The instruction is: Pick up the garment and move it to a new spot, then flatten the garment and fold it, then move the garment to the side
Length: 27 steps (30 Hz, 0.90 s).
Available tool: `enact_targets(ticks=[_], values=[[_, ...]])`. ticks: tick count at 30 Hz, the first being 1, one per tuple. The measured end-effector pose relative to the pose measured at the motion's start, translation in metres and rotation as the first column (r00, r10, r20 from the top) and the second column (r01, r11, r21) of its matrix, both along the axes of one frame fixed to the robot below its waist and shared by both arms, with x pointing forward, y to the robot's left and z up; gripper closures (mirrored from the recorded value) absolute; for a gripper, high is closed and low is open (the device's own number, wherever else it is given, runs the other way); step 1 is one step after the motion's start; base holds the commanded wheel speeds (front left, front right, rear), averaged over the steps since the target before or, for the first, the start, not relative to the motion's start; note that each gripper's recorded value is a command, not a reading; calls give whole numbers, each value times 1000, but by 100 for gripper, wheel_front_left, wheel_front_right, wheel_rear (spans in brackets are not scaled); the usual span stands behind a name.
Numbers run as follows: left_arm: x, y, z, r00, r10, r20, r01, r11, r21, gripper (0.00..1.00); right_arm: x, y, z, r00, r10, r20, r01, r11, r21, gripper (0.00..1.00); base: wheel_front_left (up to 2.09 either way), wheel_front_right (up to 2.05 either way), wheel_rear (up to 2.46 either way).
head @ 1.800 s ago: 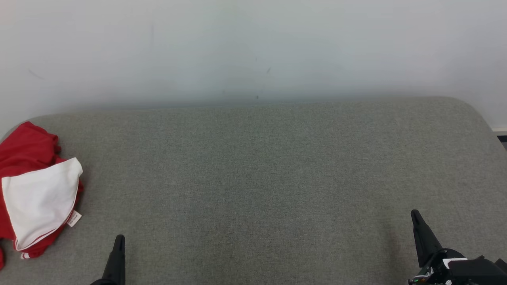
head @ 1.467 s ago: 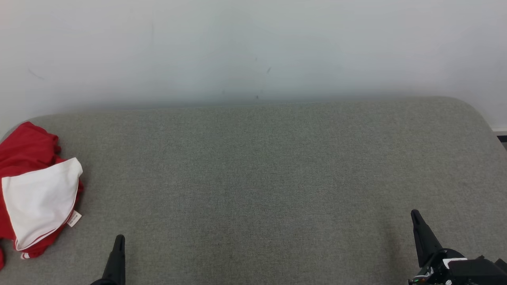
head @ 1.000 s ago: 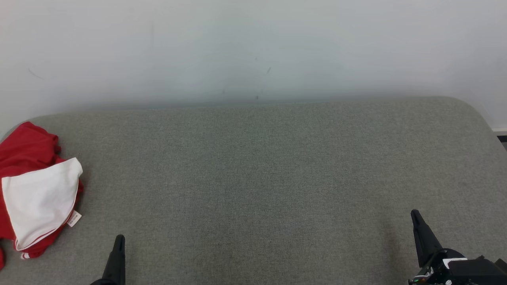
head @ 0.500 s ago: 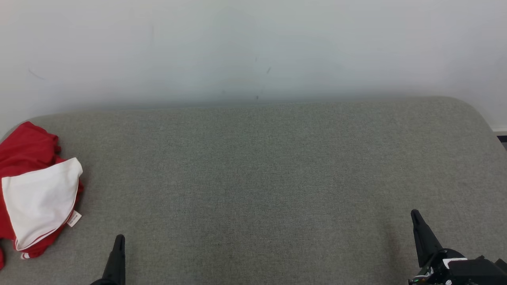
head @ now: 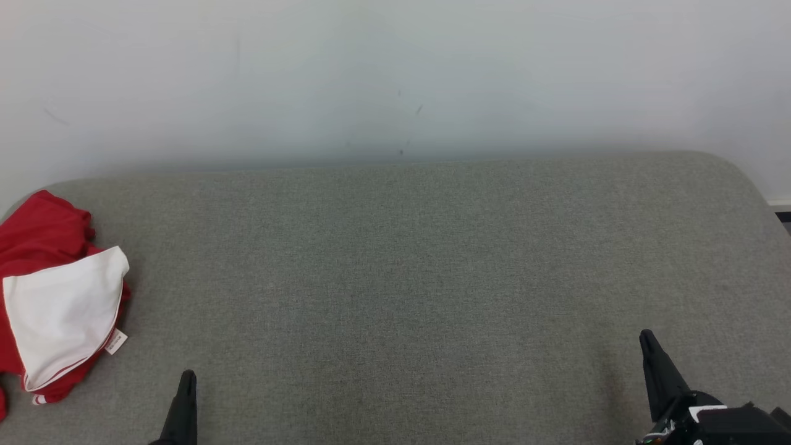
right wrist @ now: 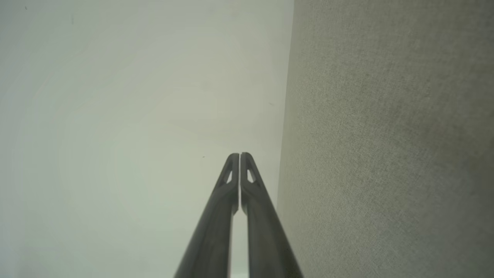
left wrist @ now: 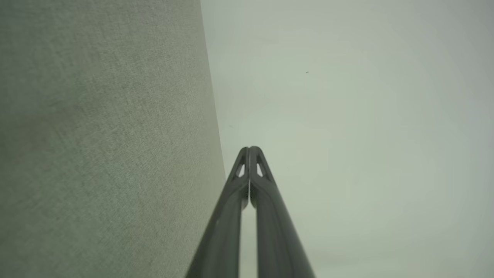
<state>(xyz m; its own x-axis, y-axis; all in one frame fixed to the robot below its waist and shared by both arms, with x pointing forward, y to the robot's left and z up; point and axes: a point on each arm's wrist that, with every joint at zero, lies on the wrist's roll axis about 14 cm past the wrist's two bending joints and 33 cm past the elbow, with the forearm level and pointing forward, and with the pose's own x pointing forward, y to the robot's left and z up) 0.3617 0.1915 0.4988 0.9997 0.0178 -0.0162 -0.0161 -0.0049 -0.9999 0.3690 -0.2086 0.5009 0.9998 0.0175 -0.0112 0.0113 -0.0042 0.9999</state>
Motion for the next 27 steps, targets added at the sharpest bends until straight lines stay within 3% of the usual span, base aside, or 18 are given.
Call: enact_targets(ticks=[5, 14, 27], values=[[-9, -1, -20, 998, 2, -63, -2, 1000, -5, 0, -9, 1, -20, 998, -4, -62, 5, 1000, 10, 0, 0, 0, 0], [-11, -3, -21, 998, 11, -68, -9, 999, 36, 0, -12, 6, -18, 998, -16, -54, 15, 1000, -9, 0, 0, 0, 0], [-13, -7, -18, 998, 7, -67, 12, 957, 289, 0, -18, 11, -19, 998, -27, -60, 15, 982, -188, 0, 0, 0, 0]])
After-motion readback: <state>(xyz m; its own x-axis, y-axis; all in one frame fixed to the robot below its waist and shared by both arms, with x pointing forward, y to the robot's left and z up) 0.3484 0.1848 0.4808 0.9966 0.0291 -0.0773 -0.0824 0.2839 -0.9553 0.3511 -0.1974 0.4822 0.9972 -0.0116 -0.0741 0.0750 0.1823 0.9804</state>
